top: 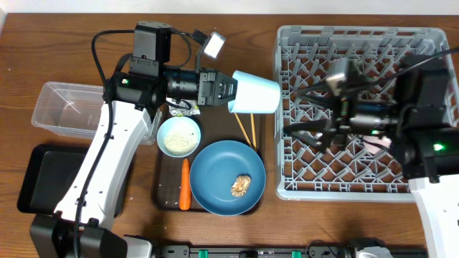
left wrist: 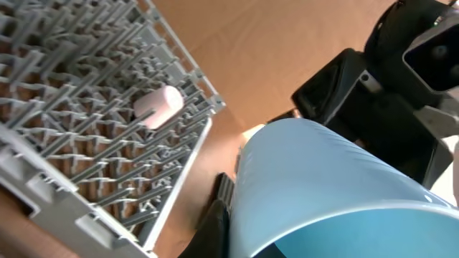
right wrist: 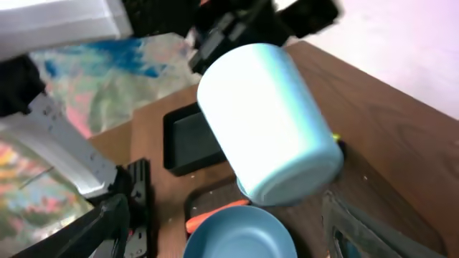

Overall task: Sort waste into correct bins and load items into the dishwasher rack
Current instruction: 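Lift light-blue cup and hand it to the right gripper, then place light-blue cup upside down in the rack beside pink cup, then grasp the yellow snack wrapper with the left gripper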

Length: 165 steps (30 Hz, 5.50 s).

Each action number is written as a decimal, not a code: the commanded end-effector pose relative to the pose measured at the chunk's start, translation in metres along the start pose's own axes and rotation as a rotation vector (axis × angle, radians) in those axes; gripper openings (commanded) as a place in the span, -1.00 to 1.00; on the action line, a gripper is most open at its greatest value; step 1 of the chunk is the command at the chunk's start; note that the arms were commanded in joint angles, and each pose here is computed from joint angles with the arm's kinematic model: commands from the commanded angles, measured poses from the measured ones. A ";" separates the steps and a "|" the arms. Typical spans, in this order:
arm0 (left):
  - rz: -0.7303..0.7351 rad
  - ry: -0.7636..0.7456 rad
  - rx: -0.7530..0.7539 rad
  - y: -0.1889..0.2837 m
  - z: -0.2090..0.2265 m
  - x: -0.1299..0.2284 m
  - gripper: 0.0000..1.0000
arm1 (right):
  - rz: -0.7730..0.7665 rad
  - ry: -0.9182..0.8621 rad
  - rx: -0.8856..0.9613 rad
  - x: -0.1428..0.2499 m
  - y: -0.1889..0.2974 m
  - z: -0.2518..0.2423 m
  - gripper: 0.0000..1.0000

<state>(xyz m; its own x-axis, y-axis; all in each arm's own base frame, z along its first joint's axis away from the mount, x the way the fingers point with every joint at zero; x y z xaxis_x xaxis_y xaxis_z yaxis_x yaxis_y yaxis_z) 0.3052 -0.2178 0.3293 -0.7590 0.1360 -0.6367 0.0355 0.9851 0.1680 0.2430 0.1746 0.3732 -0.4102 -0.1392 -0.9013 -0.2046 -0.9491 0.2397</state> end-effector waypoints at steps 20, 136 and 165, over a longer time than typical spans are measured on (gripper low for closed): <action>-0.019 -0.109 0.078 0.013 -0.063 0.000 -0.88 | -0.043 0.196 -0.039 -0.028 -0.040 0.006 0.55; -0.065 -0.070 -0.164 0.016 -0.027 -0.007 0.35 | -0.296 -1.370 1.240 0.176 0.272 -0.238 0.51; 0.146 0.294 -1.388 0.113 0.194 0.065 0.44 | -0.106 -0.690 0.821 0.037 0.105 -0.119 0.53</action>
<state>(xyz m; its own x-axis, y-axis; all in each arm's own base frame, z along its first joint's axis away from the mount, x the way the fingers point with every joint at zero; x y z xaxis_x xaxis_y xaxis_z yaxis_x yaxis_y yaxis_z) 0.3707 -0.0838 0.1932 -0.8954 0.0191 -0.4449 -0.4399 0.1181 0.8903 0.3129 0.0321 0.3236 -0.7088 0.3905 -0.5874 -0.7046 -0.4308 0.5639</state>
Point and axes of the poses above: each gripper's point midway between its finger pads, its own y axis back along the fingers, its own z axis along the line the jaws close on, x = y × z, the point moved 2 cm from there along y, back along the fingers, and after that the axes turned 6 degrees about -y, right-handed, at the moved point
